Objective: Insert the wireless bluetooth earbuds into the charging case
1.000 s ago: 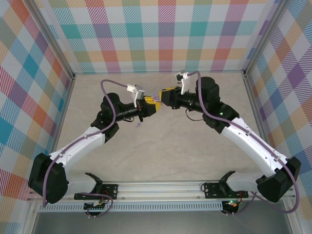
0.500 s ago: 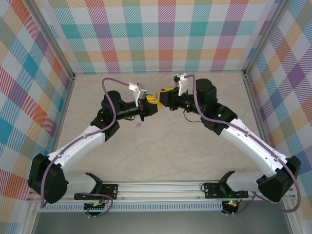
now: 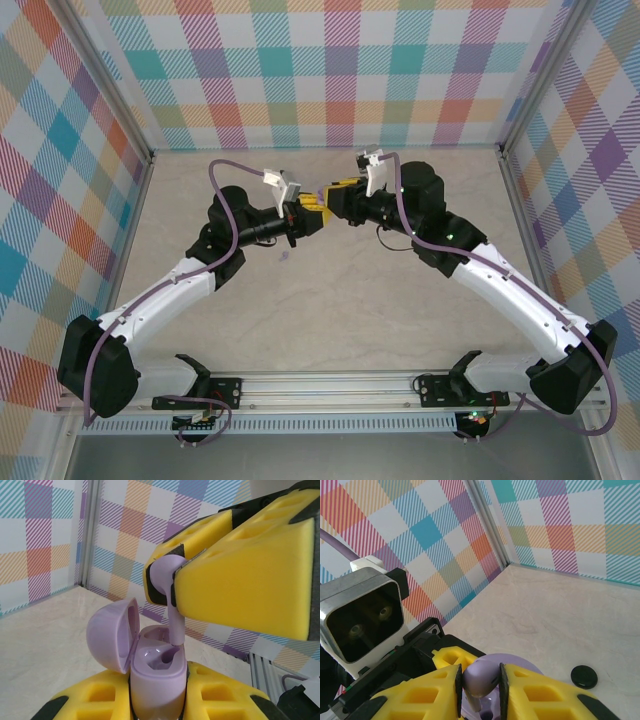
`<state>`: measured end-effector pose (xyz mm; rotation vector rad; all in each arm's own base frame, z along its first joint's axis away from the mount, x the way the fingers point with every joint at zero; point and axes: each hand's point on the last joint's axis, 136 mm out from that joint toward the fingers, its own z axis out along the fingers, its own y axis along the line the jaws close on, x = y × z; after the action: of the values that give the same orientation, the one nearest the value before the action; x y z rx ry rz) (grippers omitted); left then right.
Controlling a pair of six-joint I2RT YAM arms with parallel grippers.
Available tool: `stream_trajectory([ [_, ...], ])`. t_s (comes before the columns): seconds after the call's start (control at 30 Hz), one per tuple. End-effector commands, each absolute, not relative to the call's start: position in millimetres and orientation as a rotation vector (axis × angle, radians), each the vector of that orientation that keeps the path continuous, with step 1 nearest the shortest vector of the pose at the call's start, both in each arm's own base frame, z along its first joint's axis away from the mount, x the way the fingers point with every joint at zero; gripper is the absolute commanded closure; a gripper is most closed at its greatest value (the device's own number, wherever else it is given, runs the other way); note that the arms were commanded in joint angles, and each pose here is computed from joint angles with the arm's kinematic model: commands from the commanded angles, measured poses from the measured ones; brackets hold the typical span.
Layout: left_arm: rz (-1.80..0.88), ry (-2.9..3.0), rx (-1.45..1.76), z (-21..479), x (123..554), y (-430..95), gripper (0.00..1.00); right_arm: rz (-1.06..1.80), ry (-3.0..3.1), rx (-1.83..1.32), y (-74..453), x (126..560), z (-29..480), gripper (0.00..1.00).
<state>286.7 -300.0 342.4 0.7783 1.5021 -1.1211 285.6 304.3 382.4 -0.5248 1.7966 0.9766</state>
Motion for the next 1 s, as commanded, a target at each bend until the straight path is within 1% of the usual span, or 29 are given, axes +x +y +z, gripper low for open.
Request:
stream_trajectory([
  [0.0, -1.13, 1.411, 0.777, 378, 277, -299, 0.9, 0.968, 1.742, -0.54, 302, 281, 400, 0.73],
  [0.97, -1.15, 1.393, 0.77, 383, 274, -298, 0.91, 0.949, 1.793, -0.535, 306, 288, 388, 0.71],
])
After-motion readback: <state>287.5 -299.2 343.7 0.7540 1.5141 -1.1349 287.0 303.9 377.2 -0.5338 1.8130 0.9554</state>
